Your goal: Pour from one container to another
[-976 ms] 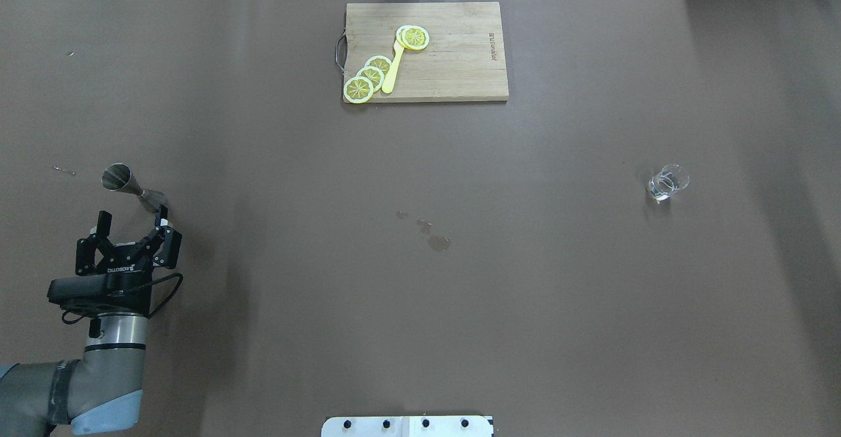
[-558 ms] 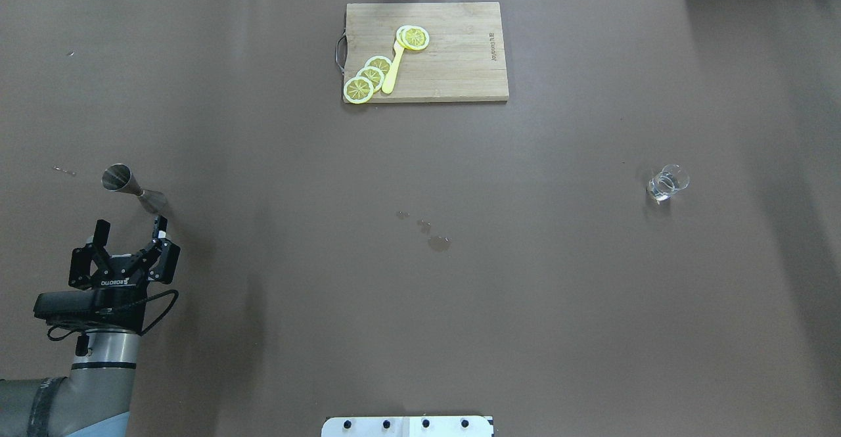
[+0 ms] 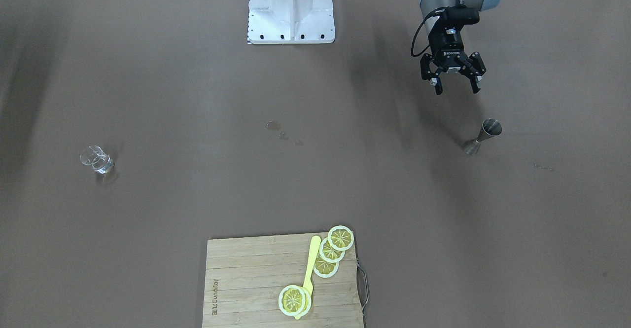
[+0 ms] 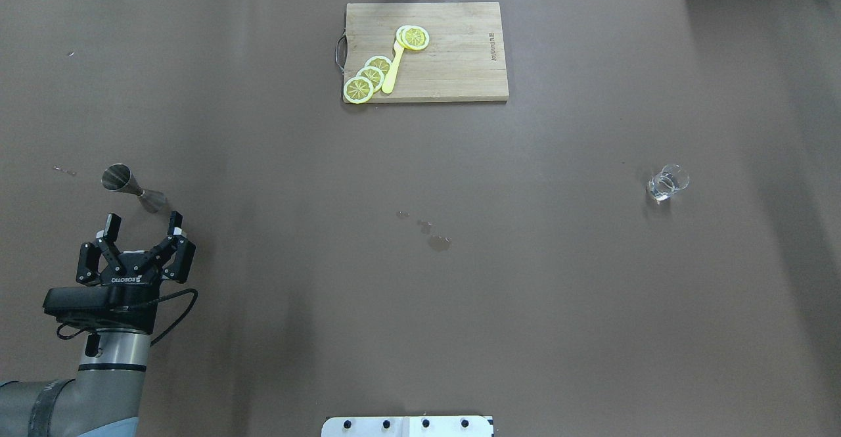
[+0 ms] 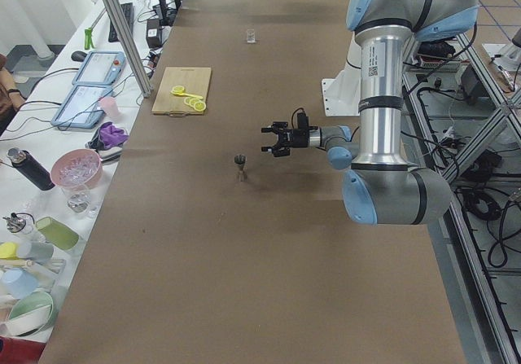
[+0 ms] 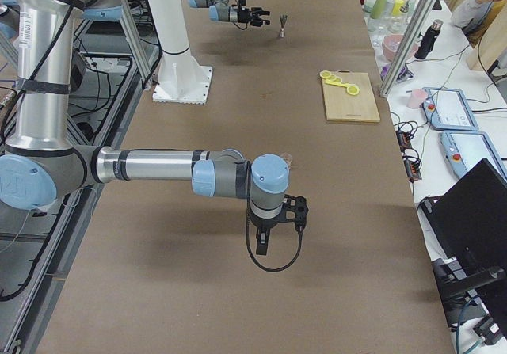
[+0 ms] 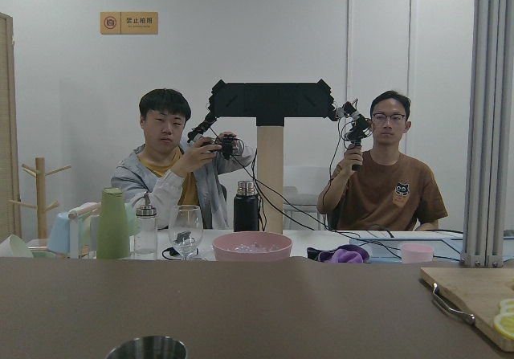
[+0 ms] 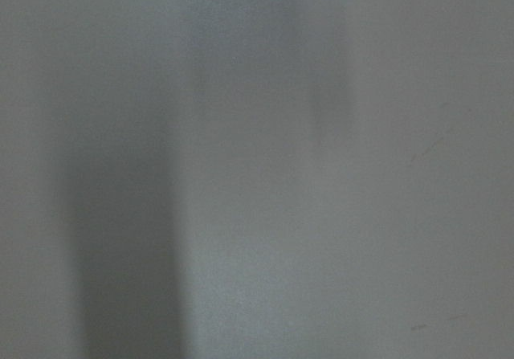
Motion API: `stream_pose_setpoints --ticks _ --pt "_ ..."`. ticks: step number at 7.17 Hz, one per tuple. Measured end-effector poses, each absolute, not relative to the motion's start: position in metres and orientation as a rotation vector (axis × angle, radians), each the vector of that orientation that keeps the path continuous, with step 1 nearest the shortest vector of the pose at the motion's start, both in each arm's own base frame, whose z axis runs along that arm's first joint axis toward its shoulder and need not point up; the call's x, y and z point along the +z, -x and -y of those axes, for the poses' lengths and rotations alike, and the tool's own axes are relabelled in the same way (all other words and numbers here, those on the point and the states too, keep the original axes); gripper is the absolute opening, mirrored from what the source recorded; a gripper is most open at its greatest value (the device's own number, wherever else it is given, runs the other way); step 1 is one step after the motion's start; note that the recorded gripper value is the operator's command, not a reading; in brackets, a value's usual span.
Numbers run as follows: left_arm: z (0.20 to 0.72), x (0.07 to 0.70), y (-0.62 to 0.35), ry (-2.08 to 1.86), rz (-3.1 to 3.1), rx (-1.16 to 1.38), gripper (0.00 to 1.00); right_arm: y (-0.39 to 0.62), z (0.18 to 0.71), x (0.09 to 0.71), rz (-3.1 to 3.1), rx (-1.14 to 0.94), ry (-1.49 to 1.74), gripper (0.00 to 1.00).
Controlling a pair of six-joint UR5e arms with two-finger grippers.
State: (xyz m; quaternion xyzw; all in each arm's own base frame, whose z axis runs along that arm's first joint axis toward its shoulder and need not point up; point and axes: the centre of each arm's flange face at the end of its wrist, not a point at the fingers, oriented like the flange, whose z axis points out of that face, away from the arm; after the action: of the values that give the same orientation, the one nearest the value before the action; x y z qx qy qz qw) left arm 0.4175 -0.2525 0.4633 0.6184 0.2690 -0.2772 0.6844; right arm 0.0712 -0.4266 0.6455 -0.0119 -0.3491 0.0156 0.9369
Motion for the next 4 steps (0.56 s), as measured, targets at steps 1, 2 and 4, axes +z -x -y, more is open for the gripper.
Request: stream_pose_setpoints --ticks 1,2,4 --pt "0.256 0.444 -0.423 -1.343 -0.619 -0.585 0.99 -0.071 0.427 0.646 0.713 0.03 0.023 1.0" --pt "0.264 0.422 -0.423 -1.323 -0.638 -0.537 0.99 -0.071 0.427 0.646 0.713 0.026 0.02 1.0" --pt "0.288 0.384 -0.414 -1.325 -0.679 -0.445 0.99 -0.071 0.431 0.643 0.712 0.016 0.008 1.0"
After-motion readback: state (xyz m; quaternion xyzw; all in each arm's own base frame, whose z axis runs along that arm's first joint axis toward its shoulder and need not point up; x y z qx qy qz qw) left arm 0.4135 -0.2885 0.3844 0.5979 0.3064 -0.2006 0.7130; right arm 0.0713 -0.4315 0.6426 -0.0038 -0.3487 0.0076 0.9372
